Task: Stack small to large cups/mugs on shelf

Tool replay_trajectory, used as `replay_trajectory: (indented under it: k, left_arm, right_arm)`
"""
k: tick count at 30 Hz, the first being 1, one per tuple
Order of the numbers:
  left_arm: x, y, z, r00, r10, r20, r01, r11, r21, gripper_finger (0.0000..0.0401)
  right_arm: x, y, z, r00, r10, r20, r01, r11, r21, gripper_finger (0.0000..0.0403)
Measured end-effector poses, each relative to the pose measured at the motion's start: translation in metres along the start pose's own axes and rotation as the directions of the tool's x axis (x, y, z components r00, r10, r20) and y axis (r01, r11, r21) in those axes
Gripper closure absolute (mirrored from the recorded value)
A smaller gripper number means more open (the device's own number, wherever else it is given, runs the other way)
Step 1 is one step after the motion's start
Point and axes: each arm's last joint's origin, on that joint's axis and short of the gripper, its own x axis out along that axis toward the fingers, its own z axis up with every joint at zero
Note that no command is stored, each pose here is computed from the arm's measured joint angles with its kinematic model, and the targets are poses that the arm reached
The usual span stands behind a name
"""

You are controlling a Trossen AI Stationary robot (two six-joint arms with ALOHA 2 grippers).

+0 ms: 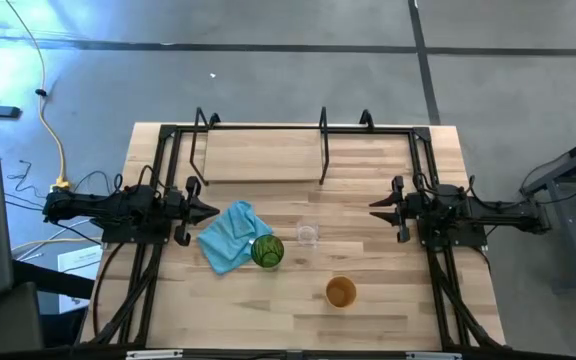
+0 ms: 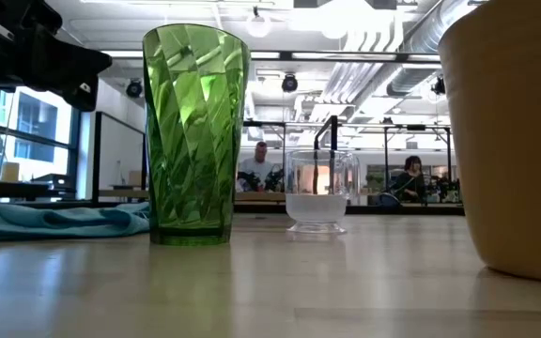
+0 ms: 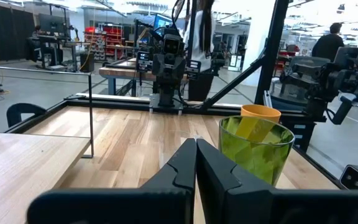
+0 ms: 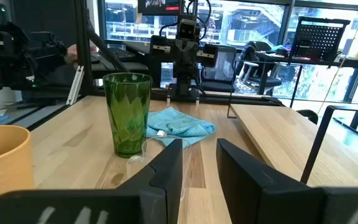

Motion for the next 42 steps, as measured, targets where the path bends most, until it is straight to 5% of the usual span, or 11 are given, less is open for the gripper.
replay_trajectory:
  k: [34, 42]
  left_arm:
    - [-0.0001, -0.0001, 0.0036, 0.999, 0.005, 0.038, -0.005, 1.0, -0.002, 0.04]
    - [-0.0002, -0.0022, 0.0058, 0.996, -0.064, 0.057, 0.069, 0.994, -0.087, 0.04]
  right_arm:
    - [0.0, 0.0, 0.0, 1.0, 0.0, 0.0, 0.0, 1.0, 0.0, 0.0311]
    - [0.0, 0.0, 0.0, 1.0, 0.0, 0.0, 0.0, 1.0, 0.0, 0.0311]
